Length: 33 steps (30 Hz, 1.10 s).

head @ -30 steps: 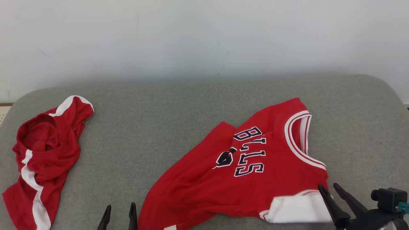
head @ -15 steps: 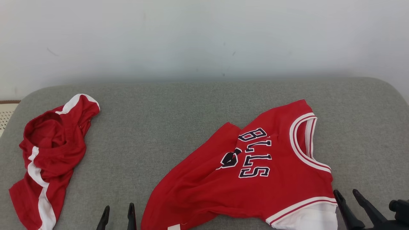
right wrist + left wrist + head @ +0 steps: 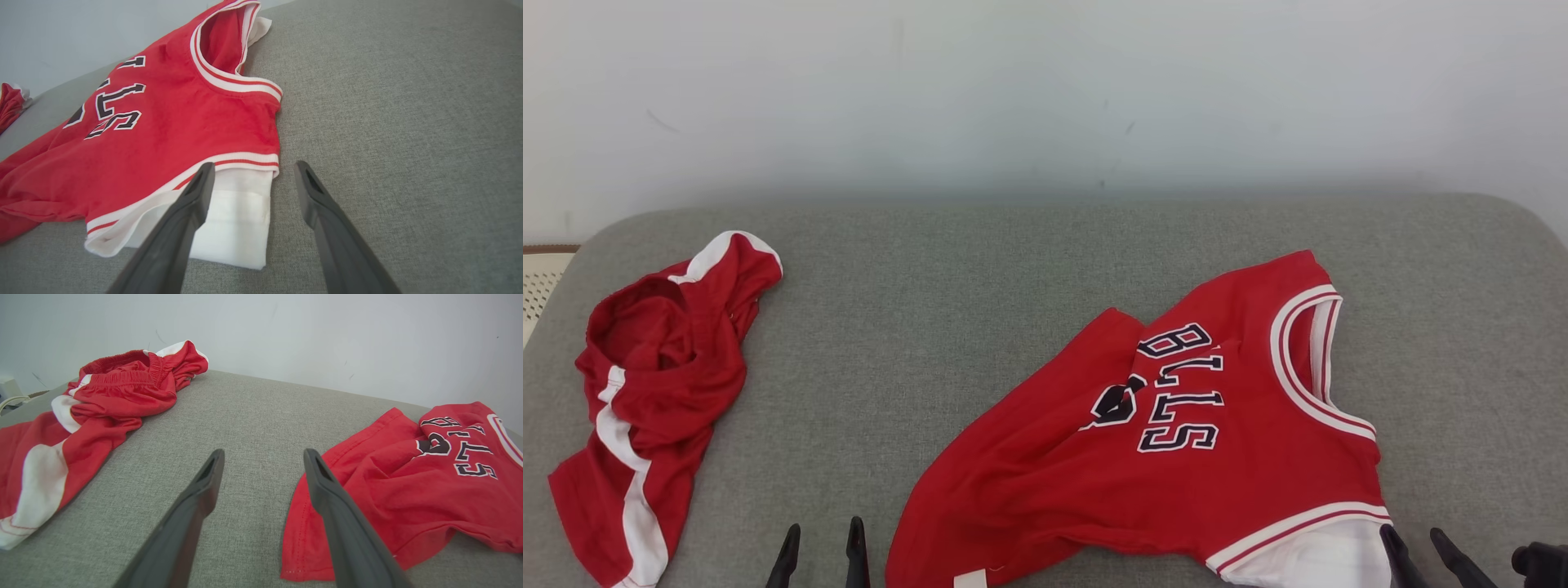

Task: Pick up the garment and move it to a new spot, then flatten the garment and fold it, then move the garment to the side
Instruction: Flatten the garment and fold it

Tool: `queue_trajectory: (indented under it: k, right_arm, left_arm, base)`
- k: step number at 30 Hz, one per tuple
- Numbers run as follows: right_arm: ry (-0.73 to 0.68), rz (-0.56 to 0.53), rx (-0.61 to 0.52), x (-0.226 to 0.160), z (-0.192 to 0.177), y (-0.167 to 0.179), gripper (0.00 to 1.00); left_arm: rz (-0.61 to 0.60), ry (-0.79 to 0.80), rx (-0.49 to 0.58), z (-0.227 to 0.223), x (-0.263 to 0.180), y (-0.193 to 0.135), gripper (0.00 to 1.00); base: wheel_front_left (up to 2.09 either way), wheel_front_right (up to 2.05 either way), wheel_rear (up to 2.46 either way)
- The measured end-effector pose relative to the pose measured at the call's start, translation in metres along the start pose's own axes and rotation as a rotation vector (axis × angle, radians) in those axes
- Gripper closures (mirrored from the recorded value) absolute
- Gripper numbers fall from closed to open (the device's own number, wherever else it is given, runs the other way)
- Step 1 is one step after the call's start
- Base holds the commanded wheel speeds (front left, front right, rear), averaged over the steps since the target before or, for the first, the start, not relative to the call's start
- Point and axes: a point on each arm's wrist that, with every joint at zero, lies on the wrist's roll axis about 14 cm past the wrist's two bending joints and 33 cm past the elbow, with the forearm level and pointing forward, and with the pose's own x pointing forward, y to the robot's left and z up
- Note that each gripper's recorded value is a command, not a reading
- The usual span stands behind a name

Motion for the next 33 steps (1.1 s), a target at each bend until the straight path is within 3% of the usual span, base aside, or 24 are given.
queue_trajectory:
  k: [13, 14, 15, 16, 18, 19, 20, 33]
  right_arm:
    - [0.085, -0.051, 0.001, 0.026, -0.014, -0.008, 0.0]
    - [0.097, -0.054, 0.002, 0.028, -0.016, -0.009, 0.05]
    - [0.11, -0.058, 0.003, 0.029, -0.019, -0.009, 0.19]
    - [0.116, -0.059, 0.005, 0.031, -0.021, -0.009, 0.52]
    - [0.124, -0.059, 0.008, 0.034, -0.023, -0.008, 0.75]
    - [0.125, -0.057, 0.009, 0.035, -0.023, -0.007, 0.75]
    - [0.127, -0.055, 0.012, 0.036, -0.024, -0.006, 1.0]
    - [0.037, 0.026, 0.003, 0.02, -0.016, 0.014, 1.0]
  left_arm:
    - [0.004, 0.006, 0.003, -0.002, 0.0, 0.003, 0.0]
    - [0.006, 0.003, 0.004, -0.001, 0.001, 0.004, 0.0]
    - [0.009, 0.002, 0.004, -0.001, 0.001, 0.005, 0.0]
    - [0.011, 0.003, 0.006, -0.001, 0.001, 0.005, 0.0]
    - [0.015, 0.004, 0.007, -0.001, 0.001, 0.007, 0.0]
    - [0.016, 0.005, 0.008, -0.002, 0.0, 0.007, 0.0]
    - [0.017, 0.006, 0.008, -0.002, 0.0, 0.008, 0.0]
    - [0.008, -0.003, 0.001, 0.001, -0.001, 0.003, 0.0]
  base:
    - [0.0, 0.0, 0.0]
    - [0.0, 0.0, 0.0]
    - [0.0, 0.0, 0.0]
    - [0.0, 0.0, 0.0]
    - [0.0, 0.0, 0.0]
    - [0.0, 0.0, 0.0]
    - [0.0, 0.0, 0.0]
    - [0.0, 0.0, 0.0]
